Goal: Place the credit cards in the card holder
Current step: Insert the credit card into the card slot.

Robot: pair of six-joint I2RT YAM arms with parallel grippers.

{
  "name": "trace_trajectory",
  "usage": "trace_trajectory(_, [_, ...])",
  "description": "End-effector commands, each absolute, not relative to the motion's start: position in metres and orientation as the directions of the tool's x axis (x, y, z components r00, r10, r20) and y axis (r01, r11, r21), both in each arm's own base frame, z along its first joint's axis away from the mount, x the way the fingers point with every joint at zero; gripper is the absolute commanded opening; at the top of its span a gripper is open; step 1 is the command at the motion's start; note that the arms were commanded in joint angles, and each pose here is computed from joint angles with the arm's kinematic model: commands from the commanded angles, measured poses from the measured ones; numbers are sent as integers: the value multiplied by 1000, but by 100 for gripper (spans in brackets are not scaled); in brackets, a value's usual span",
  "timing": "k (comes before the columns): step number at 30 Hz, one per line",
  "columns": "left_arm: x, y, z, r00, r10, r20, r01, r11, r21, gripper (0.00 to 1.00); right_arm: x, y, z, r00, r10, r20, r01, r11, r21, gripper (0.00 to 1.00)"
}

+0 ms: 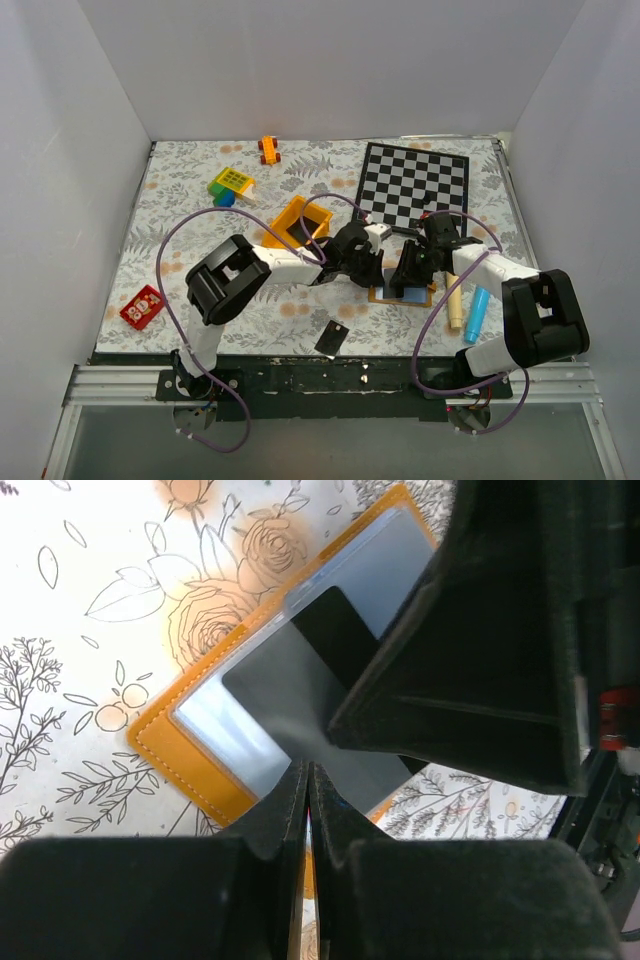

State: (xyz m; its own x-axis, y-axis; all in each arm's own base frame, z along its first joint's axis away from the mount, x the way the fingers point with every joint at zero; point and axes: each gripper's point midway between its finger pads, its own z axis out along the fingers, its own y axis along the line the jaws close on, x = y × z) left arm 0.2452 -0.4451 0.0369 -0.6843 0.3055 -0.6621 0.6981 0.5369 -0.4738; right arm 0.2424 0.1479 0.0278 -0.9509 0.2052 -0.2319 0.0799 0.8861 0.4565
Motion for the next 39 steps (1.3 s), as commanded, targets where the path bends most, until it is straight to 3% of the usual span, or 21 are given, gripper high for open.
trace_trajectory(1, [248,-451,32,-687,302,-661,695,541,-474,0,245,147,30,-948,211,-240,85,889,450,40])
trace_trajectory(10, [246,-445,2,-715,330,-616,669,577,-468,0,244,143,38,-942,215,-258,85,896,437,45])
trace_trajectory(29, [245,-439,1,-717,332,-613,664,593,-456,0,240,128,56,-919,216,-329,79,920,385,47])
trace_trajectory(32, [245,-440,7,-713,328,-620,668,588,-457,0,240,124,59,-914,217,-343,82,926,368,38])
trace_trajectory(36, [248,-443,23,-699,315,-643,679,576,-455,0,240,114,52,-913,219,-344,106,942,318,1])
trace_trajectory(39, [249,-445,36,-687,307,-658,687,569,-452,0,242,112,47,-915,229,-332,128,945,300,1])
